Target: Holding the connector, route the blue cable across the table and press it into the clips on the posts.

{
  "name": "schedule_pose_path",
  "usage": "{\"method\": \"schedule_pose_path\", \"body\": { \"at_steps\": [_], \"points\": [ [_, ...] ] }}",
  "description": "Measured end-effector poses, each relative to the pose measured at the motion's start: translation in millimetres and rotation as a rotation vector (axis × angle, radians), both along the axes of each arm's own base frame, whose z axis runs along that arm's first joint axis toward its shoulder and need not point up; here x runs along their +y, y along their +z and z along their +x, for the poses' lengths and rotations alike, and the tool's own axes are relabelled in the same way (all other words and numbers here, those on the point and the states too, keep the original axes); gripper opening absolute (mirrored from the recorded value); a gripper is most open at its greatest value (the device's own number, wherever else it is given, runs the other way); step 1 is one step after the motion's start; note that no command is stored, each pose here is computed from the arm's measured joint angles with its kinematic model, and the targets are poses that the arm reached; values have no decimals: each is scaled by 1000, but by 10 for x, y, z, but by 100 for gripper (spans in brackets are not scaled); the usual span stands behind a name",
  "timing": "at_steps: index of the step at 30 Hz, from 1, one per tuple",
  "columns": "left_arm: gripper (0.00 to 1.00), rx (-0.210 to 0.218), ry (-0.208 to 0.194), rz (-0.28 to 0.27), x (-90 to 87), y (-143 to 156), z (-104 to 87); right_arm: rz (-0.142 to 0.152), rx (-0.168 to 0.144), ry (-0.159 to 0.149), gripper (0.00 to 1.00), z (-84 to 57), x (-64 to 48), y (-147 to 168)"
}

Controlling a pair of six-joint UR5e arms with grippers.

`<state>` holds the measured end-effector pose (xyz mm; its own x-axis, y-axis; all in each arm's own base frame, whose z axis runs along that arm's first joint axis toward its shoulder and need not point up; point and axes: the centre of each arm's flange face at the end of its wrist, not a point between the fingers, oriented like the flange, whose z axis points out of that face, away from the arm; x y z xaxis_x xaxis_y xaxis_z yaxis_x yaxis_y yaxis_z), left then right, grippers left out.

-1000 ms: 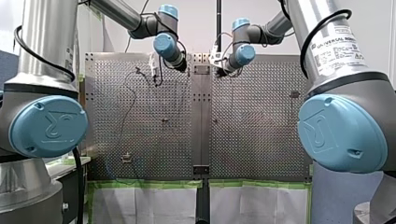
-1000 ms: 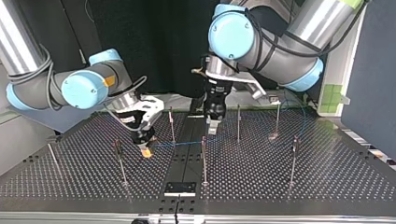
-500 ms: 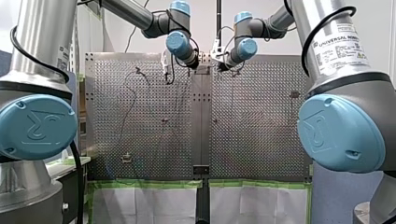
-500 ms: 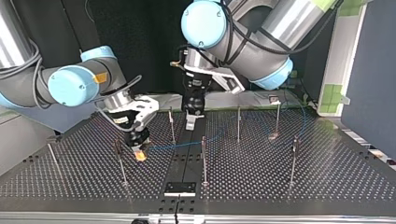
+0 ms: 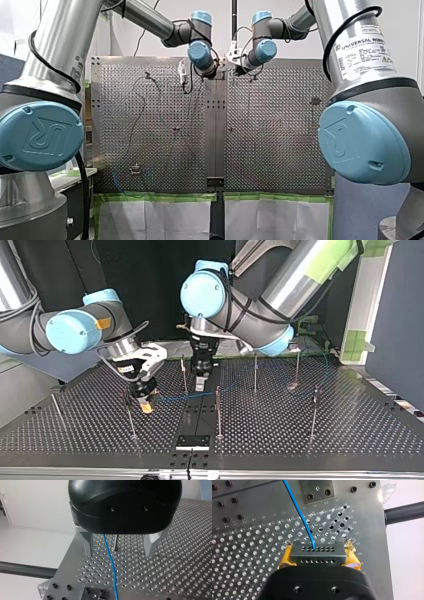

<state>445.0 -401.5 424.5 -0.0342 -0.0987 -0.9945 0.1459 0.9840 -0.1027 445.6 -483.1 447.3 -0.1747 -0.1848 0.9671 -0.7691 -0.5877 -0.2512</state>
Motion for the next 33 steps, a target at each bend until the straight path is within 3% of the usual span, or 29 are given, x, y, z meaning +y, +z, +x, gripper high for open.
{"method": "schedule_pose_path", "body": {
  "at_steps": [13, 23, 33],
  "points": [
    [100, -42, 27, -30, -45, 146, 270, 1, 5, -1, 0, -2, -7, -21],
    [100, -11, 17, -17, -127, -86, 411, 2, 6, -1, 0, -1, -11, -28],
    [100, 15, 20, -14, -317, -259, 642, 3, 6, -1, 0, 2, -13, -37]
  ]
}}
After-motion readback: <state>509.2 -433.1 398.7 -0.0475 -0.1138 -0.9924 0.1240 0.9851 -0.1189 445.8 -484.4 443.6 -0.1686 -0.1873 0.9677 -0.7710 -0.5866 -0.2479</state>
